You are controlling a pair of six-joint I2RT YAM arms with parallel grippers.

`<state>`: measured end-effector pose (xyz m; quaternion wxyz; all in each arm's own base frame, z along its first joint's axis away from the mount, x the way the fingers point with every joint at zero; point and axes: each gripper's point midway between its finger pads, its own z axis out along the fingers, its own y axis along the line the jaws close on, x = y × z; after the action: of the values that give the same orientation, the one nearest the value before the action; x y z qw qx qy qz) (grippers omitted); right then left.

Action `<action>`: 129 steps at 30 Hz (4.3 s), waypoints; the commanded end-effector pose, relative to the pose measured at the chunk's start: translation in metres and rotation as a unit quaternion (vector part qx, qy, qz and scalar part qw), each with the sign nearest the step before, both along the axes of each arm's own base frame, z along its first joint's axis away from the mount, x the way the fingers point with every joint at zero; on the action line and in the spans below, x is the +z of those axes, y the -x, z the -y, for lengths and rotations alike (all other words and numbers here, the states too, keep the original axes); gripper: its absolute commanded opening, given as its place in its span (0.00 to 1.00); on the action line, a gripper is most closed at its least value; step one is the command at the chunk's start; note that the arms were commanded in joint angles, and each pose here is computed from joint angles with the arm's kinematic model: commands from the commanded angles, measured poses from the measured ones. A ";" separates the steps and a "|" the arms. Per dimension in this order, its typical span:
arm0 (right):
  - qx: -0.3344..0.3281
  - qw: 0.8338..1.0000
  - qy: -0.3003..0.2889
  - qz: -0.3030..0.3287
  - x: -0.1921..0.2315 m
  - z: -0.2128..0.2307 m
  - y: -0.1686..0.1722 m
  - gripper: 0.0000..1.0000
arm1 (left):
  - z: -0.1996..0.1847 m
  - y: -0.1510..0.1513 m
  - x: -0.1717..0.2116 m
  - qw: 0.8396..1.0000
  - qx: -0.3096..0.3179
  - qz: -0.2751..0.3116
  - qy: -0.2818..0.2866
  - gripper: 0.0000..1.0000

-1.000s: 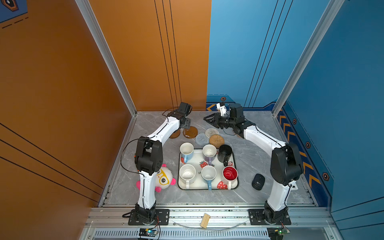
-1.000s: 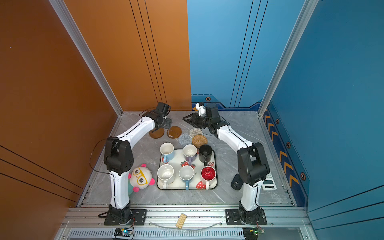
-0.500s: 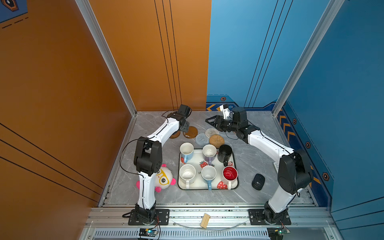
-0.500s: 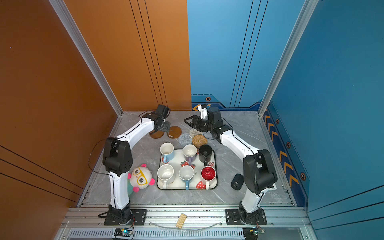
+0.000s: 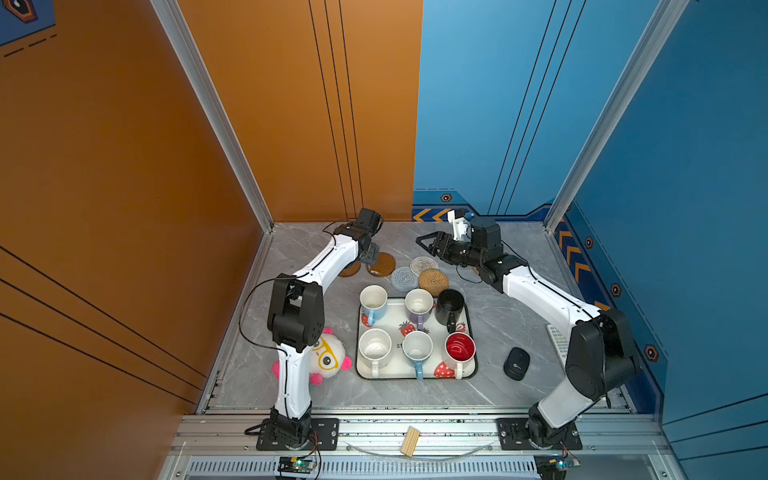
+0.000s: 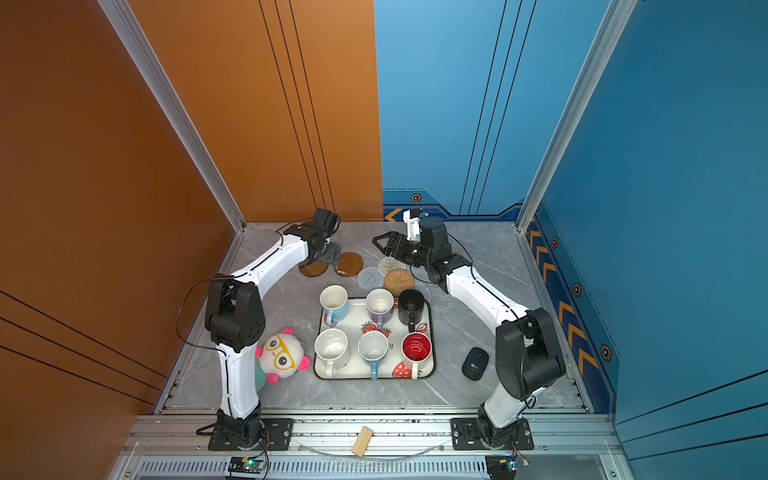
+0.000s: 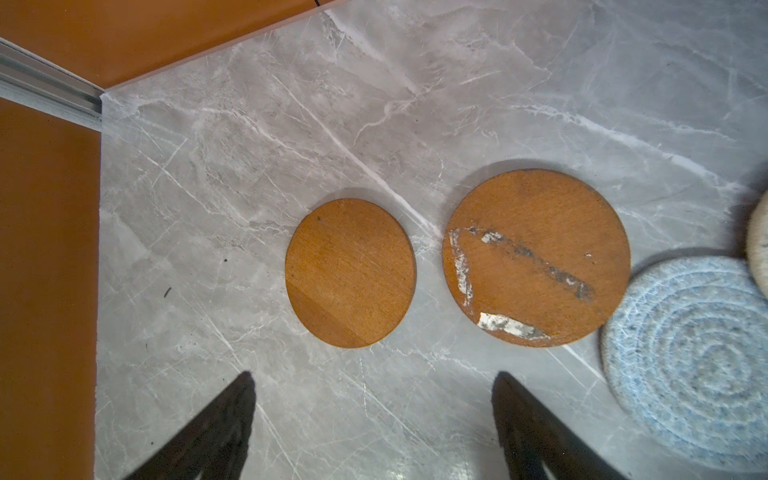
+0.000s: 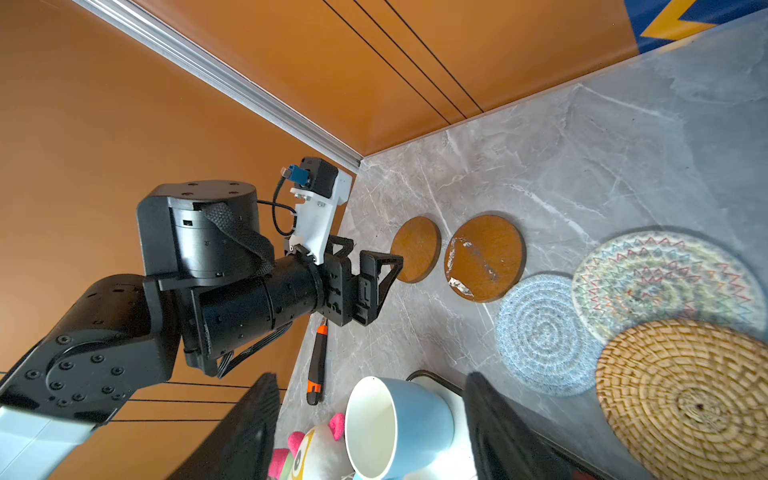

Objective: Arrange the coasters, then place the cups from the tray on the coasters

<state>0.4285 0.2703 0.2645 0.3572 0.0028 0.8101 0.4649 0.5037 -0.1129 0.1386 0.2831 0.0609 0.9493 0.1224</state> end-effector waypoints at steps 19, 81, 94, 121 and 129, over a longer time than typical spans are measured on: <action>-0.059 0.997 0.039 0.019 0.000 0.043 0.007 0.80 | -0.014 -0.014 -0.016 0.999 0.009 -0.033 -0.038 0.94; -0.035 0.999 -0.007 0.009 0.006 0.026 -0.003 0.86 | -0.030 -0.044 -0.071 0.996 0.032 -0.077 0.026 0.76; -0.009 0.999 -0.029 0.010 0.004 0.011 0.002 0.86 | 0.023 -0.032 0.020 0.999 -0.025 0.003 0.031 0.79; -0.014 0.999 -0.027 0.023 0.014 0.024 0.014 0.86 | 0.137 -0.020 0.047 0.987 -0.137 0.029 0.080 0.85; -0.028 0.999 -0.010 0.026 0.016 0.038 0.020 0.86 | 0.150 -0.029 0.032 0.986 -0.147 0.029 0.069 0.90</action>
<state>0.4166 0.2397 0.2755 0.3838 0.0250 0.7931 0.4723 0.5317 -0.2505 0.1711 0.3274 0.1603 0.9310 0.0184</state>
